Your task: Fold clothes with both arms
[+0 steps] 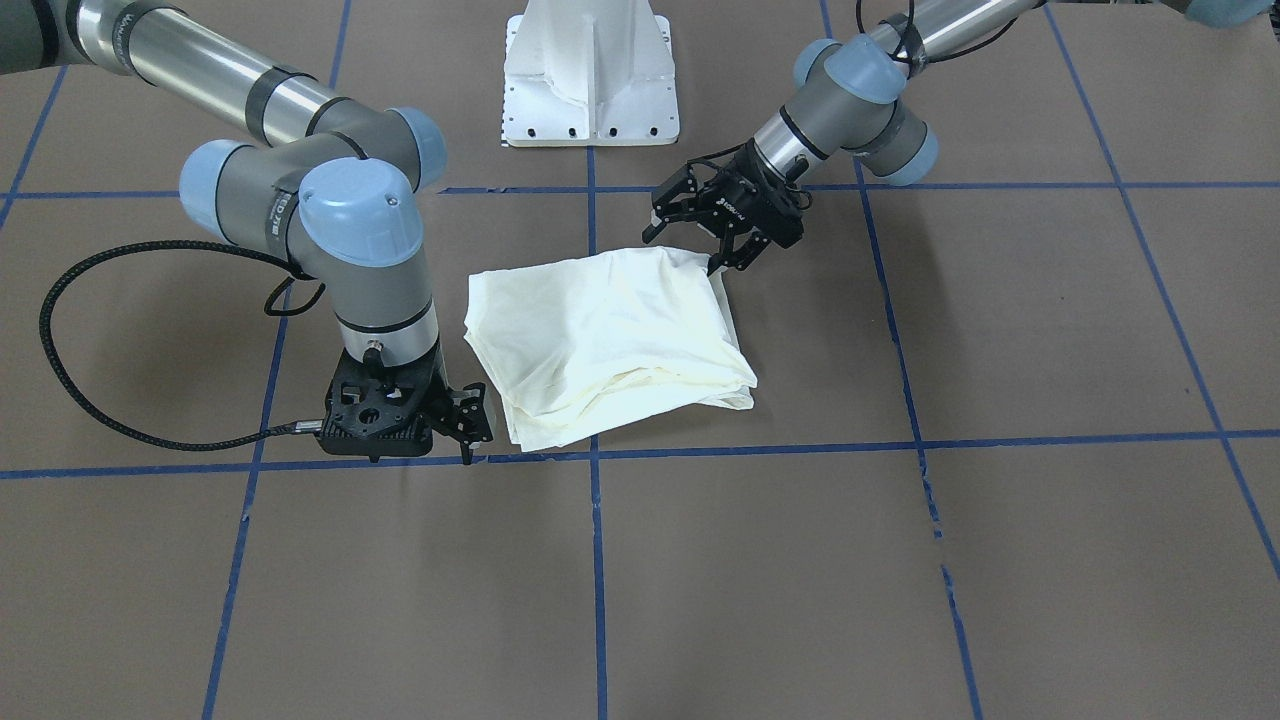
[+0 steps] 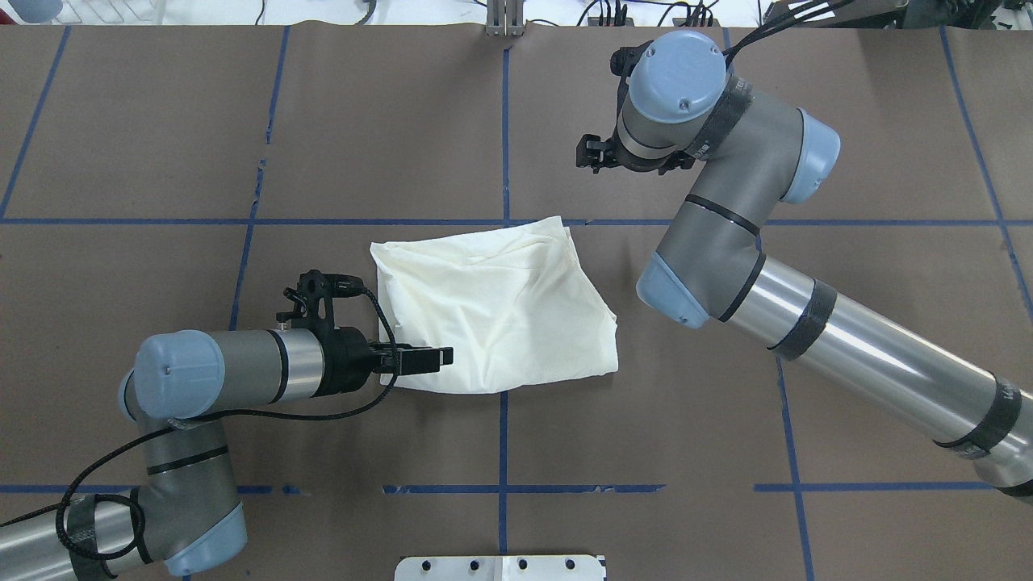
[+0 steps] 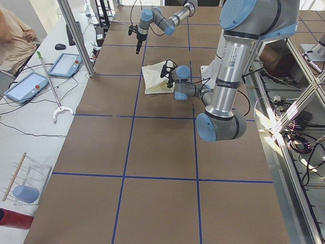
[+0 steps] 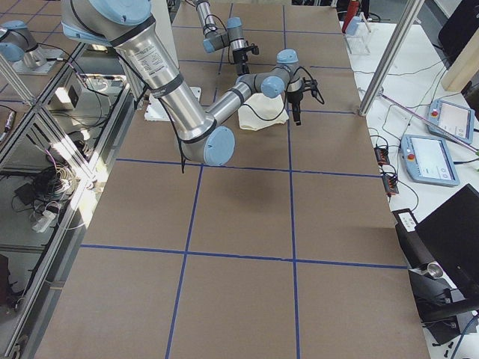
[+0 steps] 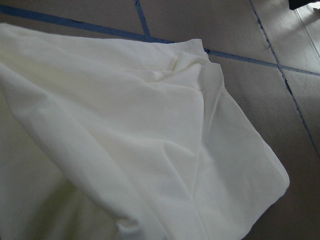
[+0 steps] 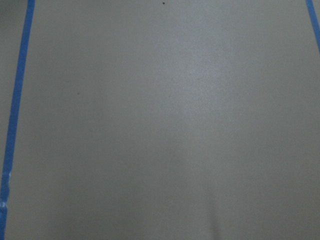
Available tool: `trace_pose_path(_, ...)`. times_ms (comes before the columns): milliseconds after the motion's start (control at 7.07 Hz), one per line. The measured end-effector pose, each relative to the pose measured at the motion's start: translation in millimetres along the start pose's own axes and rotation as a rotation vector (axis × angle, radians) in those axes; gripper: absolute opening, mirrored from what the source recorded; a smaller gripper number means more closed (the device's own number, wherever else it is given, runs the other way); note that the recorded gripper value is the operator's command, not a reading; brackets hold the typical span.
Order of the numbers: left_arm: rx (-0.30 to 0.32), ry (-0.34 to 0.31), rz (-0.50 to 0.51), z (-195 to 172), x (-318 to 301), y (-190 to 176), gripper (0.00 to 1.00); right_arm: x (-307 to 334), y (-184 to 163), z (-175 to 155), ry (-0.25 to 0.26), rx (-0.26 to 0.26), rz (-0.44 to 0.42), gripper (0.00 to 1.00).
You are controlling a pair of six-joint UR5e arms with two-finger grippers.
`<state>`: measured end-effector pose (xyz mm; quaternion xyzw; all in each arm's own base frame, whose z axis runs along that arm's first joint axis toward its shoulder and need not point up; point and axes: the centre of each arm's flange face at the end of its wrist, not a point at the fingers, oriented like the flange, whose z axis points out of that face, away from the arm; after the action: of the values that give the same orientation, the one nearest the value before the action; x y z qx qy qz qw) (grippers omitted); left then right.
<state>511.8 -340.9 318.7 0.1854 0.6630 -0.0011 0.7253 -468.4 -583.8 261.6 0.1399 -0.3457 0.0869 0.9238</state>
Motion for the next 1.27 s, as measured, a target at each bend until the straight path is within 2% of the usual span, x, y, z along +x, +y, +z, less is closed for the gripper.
trace_pose_path(283,-0.01,0.009,-0.023,0,0,5,1.0,2,1,1,0.003,-0.001,0.0,1.0)
trace_pose_path(566,-0.021,0.045,-0.047,-4,-2,17,1.0,3,1,3,0.006,-0.003,0.0,1.0)
trace_pose_path(990,-0.101,0.118,-0.067,-3,5,73,1.0,5,2,4,0.009,-0.005,0.001,1.0)
trace_pose_path(1273,-0.122,0.136,-0.068,-7,9,85,1.0,5,2,5,0.01,-0.005,0.001,1.0)
